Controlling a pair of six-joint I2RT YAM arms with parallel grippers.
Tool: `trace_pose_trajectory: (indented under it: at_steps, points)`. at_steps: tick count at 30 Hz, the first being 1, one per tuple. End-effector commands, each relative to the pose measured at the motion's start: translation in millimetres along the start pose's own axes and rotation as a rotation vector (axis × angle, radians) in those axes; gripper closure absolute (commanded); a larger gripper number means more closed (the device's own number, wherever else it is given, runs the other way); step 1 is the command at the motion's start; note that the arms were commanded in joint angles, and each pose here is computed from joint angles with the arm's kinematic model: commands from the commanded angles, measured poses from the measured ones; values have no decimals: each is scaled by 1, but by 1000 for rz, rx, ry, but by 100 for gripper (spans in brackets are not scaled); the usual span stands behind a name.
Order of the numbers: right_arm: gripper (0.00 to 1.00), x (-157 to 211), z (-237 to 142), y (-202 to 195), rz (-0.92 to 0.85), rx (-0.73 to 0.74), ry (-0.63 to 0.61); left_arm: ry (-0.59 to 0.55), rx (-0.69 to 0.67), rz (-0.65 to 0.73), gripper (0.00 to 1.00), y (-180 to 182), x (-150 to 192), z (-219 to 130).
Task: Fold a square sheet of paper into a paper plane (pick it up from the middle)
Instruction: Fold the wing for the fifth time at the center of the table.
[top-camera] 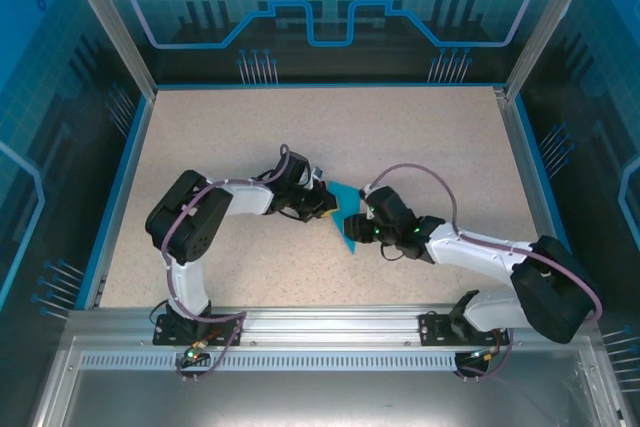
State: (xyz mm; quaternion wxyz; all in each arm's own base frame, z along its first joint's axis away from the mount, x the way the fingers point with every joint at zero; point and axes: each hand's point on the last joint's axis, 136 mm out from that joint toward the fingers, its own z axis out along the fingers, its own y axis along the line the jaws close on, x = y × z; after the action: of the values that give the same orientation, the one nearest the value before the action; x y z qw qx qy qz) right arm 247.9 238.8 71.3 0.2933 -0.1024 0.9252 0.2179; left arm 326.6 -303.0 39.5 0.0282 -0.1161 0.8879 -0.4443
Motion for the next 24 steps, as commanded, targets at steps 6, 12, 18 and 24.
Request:
trace_pose_trajectory:
  at_steps: [6,12,18,24]
  points:
    - [66,11,-1,1,-270,204,30,-17,5,6,95,-12,-1,-2]
    - [59,13,2,15,-456,297,-4,-11,0,4,95,-13,-1,-2]
    - [55,15,12,24,-546,342,-6,-8,-2,7,95,-16,-1,-2]
    - [53,17,19,17,-573,425,-1,-5,-3,4,94,-15,0,-2]
